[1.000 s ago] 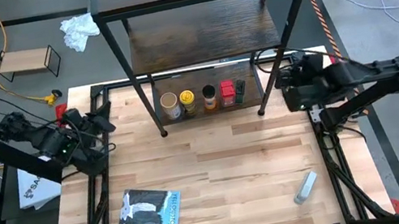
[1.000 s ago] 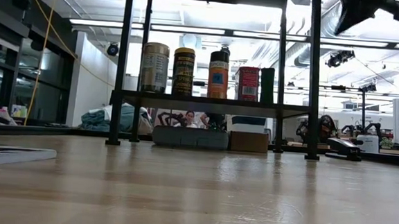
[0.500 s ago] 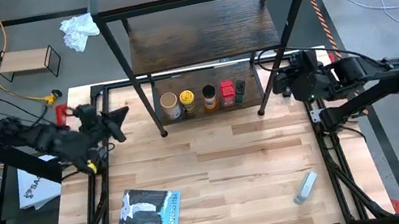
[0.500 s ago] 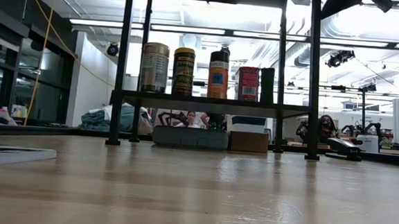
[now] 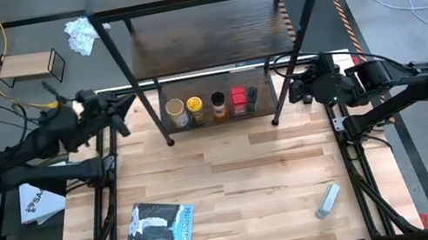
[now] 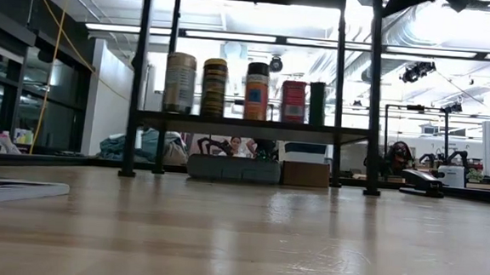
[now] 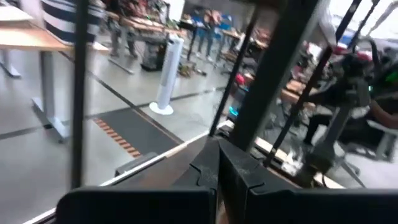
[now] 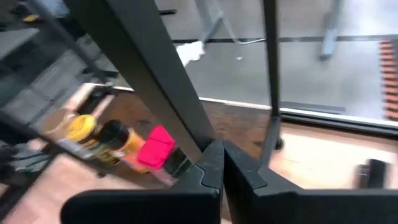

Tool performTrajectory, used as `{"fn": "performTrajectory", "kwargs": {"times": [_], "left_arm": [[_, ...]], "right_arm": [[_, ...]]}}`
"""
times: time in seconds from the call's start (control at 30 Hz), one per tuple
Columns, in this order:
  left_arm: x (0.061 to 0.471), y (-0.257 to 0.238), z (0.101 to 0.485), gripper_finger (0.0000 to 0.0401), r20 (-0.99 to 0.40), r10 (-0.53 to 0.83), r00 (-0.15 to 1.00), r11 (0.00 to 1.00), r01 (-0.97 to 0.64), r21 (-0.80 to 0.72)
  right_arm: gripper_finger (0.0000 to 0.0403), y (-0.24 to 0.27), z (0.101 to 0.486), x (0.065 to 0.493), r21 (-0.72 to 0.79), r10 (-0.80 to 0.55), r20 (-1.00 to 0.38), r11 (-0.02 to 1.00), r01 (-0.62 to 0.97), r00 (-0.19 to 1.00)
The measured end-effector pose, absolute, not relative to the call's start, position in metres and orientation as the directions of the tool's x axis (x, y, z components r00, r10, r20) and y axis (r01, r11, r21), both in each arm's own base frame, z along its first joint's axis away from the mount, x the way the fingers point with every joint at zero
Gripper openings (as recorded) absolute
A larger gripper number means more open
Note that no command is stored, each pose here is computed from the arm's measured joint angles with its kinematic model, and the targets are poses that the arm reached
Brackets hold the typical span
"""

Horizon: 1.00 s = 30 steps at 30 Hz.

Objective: Shelf spices
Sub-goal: Adjust the shelf

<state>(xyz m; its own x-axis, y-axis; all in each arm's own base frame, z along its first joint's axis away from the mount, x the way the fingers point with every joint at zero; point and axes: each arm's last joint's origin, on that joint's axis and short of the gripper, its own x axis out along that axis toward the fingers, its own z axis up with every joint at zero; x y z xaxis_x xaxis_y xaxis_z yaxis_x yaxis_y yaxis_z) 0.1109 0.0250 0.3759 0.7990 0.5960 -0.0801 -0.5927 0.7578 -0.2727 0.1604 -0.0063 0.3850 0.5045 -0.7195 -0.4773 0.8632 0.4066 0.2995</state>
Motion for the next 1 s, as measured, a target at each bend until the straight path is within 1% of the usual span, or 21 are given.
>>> {"fn": "performTrajectory", "kwargs": {"times": [0.1, 0.23, 0.33, 0.5, 0.63, 0.7, 1.0], "left_arm": [[0.12, 0.037, 0.373, 0.0, -0.121, 0.579, 0.806, 0.769, -0.589, -0.247], [0.126, 0.051, 0.368, 0.0, -0.15, 0.656, 0.74, 0.715, -0.673, -0.188], [0.121, 0.056, 0.368, 0.0, -0.148, 0.693, 0.705, 0.689, -0.709, -0.15], [0.114, 0.057, 0.372, 0.0, -0.132, 0.697, 0.705, 0.688, -0.709, -0.156], [0.117, 0.058, 0.371, 0.0, -0.141, 0.693, 0.707, 0.69, -0.708, -0.152], [0.12, 0.059, 0.371, 0.0, -0.15, 0.674, 0.723, 0.707, -0.691, -0.154], [0.124, 0.058, 0.37, 0.0, -0.163, 0.62, 0.767, 0.73, -0.64, -0.238]], "right_arm": [[0.0, -0.005, 0.386, 0.168, 0.307, -0.702, -0.473, 0.434, 0.847, 0.531], [0.0, -0.004, 0.384, 0.174, 0.32, -0.684, -0.486, 0.439, 0.839, 0.544], [0.0, 0.0, 0.383, 0.18, 0.336, -0.662, -0.491, 0.456, 0.824, 0.567], [0.0, 0.006, 0.383, 0.182, 0.344, -0.624, -0.498, 0.496, 0.797, 0.602], [0.0, 0.007, 0.383, 0.181, 0.319, -0.627, -0.494, 0.513, 0.797, 0.602], [0.0, 0.007, 0.383, 0.181, 0.31, -0.629, -0.496, 0.516, 0.798, 0.599], [0.0, 0.007, 0.381, 0.178, 0.27, -0.619, -0.518, 0.537, 0.799, 0.591]]}}
